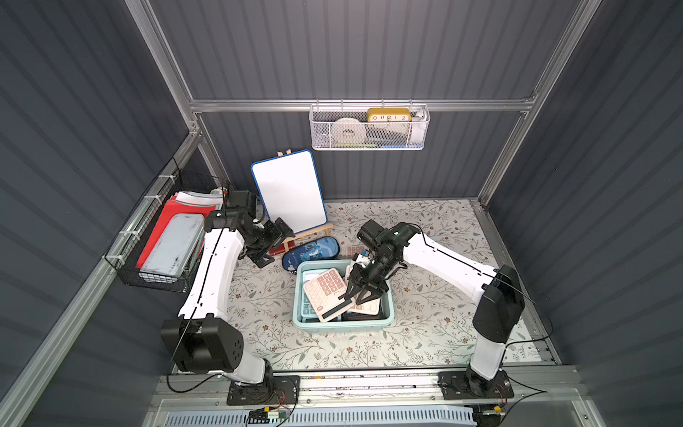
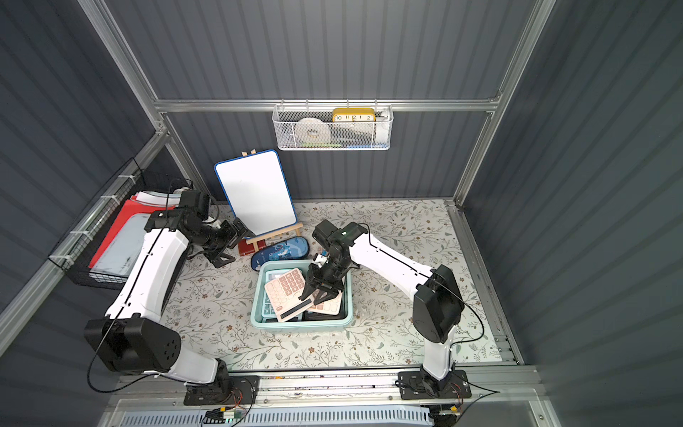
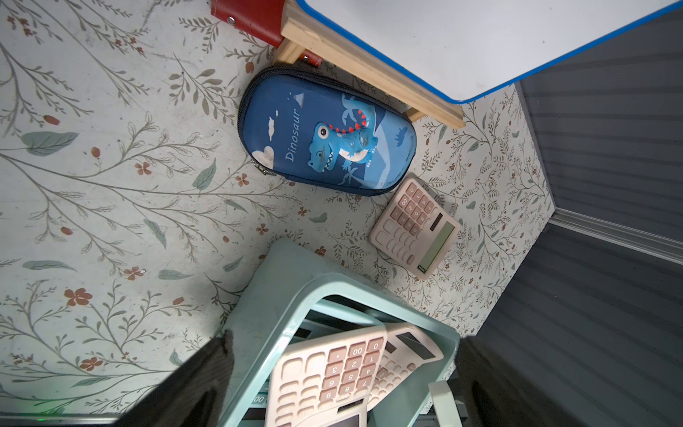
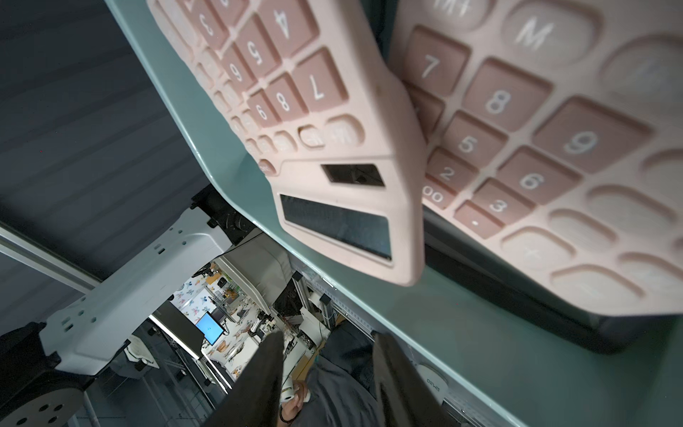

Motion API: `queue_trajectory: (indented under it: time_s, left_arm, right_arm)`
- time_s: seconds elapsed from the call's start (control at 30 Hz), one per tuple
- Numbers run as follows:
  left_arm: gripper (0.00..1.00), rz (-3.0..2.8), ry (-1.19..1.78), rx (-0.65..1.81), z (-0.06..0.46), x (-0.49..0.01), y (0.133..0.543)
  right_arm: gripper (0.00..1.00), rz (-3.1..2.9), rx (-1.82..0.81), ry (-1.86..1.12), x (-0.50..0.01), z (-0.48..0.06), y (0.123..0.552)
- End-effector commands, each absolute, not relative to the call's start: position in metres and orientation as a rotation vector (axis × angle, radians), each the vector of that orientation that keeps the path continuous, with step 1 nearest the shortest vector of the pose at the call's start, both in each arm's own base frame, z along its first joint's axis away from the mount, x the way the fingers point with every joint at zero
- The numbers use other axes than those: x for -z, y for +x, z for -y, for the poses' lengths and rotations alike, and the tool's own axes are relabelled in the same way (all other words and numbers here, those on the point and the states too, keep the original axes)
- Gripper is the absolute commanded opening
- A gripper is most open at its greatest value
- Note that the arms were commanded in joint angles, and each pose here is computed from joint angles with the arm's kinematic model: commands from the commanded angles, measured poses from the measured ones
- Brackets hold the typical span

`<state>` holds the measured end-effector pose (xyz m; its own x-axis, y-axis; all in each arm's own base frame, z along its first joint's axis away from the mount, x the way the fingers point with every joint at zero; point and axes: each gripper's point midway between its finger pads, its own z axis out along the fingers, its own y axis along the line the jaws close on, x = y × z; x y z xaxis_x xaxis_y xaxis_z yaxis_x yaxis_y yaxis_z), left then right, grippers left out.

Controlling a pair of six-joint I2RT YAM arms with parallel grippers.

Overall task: Put the calculator in the storage box
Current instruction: Place the calculator in the storage box.

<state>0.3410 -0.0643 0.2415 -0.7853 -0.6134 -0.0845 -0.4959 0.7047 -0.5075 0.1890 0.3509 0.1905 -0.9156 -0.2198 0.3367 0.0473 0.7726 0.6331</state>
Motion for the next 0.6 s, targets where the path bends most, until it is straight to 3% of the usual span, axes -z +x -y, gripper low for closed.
queue_trajectory:
  time_s: [0.0, 0.3, 0.57]
  left_arm:
    - [0.99, -2.695, -0.881, 0.680, 0.062, -0.240, 0.331]
    - [0.99, -2.696, -0.887, 0.696, 0.063, -0.239, 0.332]
    - [0.99, -2.698, -0.887, 0.709, 0.065, -0.238, 0.332]
  right_arm:
    - [0.44, 2.569, 0.909, 0.179, -0.192, -0.347, 0.184]
    - [0.36, 2.510, 0.922, 0.215, -0.182, -0.370, 0.178]
    - [0.35, 2.554, 0.907, 0.295, -0.196, -0.372, 0.179]
